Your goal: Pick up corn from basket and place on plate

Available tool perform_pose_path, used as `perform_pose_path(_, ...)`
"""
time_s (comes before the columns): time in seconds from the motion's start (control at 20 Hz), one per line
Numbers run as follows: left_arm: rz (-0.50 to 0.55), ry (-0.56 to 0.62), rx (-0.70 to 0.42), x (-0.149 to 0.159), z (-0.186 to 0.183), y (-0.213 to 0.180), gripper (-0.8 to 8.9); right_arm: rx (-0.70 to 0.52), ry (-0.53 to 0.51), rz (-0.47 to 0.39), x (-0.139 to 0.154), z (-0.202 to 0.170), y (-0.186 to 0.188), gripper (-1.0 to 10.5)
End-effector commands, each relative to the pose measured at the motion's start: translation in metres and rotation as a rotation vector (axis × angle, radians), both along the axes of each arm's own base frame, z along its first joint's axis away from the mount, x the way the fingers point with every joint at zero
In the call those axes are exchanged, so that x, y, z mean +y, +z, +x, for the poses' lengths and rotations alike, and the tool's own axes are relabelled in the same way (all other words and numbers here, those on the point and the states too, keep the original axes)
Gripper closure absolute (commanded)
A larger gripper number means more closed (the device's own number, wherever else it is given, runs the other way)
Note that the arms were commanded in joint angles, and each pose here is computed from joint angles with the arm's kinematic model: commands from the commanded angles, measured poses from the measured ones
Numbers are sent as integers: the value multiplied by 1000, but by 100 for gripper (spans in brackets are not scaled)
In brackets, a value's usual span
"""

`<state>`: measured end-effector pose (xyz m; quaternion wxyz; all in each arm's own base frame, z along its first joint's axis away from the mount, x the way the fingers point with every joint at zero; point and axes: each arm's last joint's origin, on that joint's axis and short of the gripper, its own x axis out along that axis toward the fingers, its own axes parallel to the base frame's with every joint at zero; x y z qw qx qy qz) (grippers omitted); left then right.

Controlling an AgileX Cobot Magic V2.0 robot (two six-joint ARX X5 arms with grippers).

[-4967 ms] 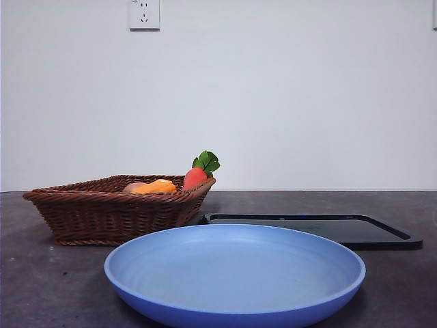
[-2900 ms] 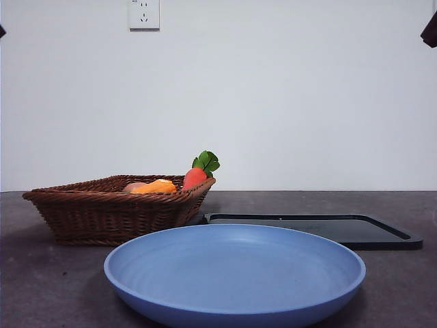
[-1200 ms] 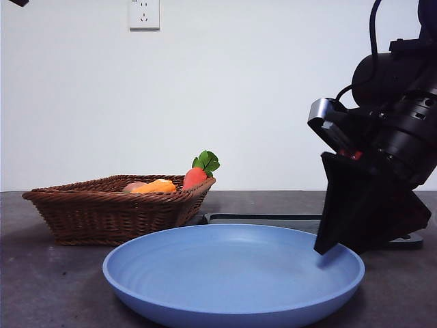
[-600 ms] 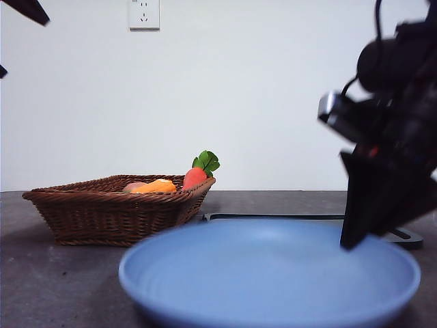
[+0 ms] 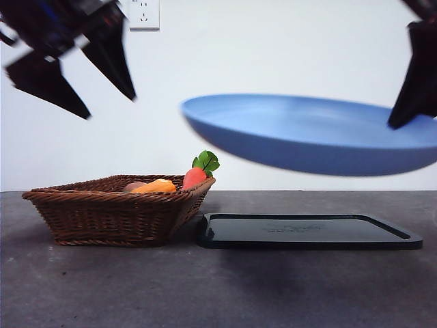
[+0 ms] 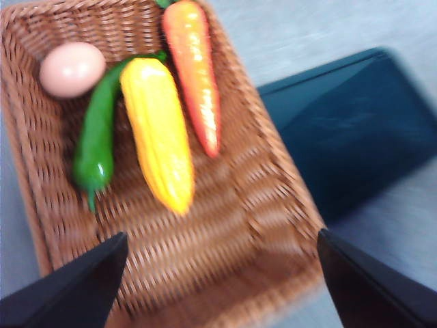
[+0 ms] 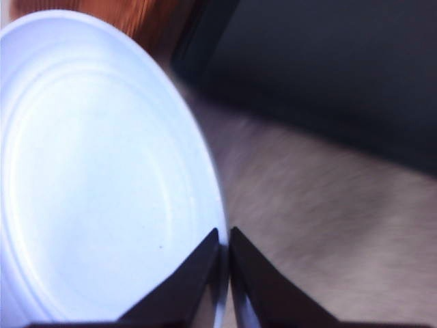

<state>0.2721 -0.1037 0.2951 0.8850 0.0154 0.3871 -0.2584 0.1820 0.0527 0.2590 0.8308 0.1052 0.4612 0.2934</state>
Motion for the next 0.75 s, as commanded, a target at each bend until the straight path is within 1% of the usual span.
perform_pose_path(0.05, 52, -12, 4, -15, 32, -6, 375, -10, -52, 14, -8, -1, 6, 945)
perform_pose_path(0.2, 90, -7, 52, -30, 68, -23, 375, -12, -86, 9, -16, -2, 8, 945)
perform_pose_path(0.3, 146, 29, 78, -37, 90, -42, 375, -16, -96, 9, -19, -2, 8, 945)
perform_pose_path(0.4, 168, 31, 107, -41, 102, -57, 375, -22, -95, 7, -19, -1, 8, 945)
perform_pose_path(0.55, 184, 27, 142, -45, 110, -78, 376, -26, -91, 4, -19, -1, 8, 945)
perform_pose_path(0.75, 201, 8, 171, -53, 113, -95, 381, -29, -91, 3, -19, -1, 8, 945)
